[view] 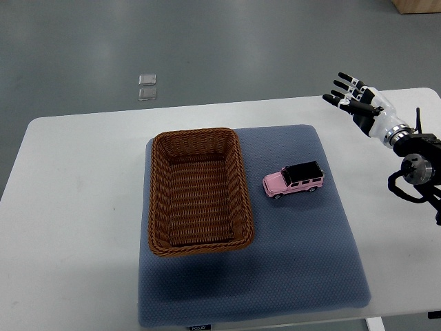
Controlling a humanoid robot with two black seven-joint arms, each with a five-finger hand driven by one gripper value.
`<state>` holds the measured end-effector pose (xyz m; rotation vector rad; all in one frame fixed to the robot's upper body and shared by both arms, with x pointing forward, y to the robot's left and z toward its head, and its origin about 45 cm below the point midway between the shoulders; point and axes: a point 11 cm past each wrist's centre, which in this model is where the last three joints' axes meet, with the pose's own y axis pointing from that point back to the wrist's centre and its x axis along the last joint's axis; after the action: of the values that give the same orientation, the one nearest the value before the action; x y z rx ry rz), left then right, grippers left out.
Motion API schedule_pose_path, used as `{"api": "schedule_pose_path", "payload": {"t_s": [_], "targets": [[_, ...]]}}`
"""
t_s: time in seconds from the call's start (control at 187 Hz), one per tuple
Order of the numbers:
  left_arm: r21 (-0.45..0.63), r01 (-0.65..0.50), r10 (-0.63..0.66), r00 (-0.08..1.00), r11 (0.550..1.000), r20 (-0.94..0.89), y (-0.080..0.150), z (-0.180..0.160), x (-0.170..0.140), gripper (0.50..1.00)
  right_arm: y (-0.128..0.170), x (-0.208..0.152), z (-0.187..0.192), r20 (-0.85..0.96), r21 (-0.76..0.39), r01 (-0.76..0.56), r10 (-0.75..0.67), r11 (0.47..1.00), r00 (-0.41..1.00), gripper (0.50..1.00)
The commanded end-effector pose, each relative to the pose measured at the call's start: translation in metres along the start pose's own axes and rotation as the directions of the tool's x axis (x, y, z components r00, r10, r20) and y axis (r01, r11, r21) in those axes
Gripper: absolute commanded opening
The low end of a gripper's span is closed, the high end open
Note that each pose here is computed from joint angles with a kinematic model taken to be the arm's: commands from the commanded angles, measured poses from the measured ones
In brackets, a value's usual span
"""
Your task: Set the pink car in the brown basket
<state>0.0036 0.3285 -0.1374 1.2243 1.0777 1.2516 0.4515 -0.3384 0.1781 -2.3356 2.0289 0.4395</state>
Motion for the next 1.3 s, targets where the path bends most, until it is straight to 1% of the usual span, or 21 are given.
{"api": "schedule_pose_path", "payload": {"t_s": [0.0, 0.327, 0.568, 1.296], "targets": [[-0.001, 0.000, -0.001, 1.000, 1.000, -0.005, 0.0000, 0.0003, -0.0002, 1.000, 0.0000, -0.0001, 0.0001, 0.000, -0.001, 0.001, -0.001, 1.000, 1.000, 0.913], [-0.001, -0.003, 0.003, 1.000, 1.000, -0.009, 0.0000, 0.0005, 0.0009, 1.000, -0.0003, -0.0029, 0.0004, 0.003, 0.000, 0.011, -0.011, 1.000, 1.000, 0.913], [-0.001, -0.004, 0.004, 1.000, 1.000, -0.007, 0.0000, 0.0003, 0.0014, 1.000, 0.0002, -0.0060, -0.0022, 0.017, 0.004, 0.058, -0.058, 0.998, 0.998, 0.913], [-0.001, -0.004, 0.004, 1.000, 1.000, -0.006, 0.0000, 0.0002, 0.0014, 1.000, -0.0008, -0.0031, -0.0080, 0.002, 0.007, 0.056, -0.056, 0.998, 0.998, 0.913]]}}
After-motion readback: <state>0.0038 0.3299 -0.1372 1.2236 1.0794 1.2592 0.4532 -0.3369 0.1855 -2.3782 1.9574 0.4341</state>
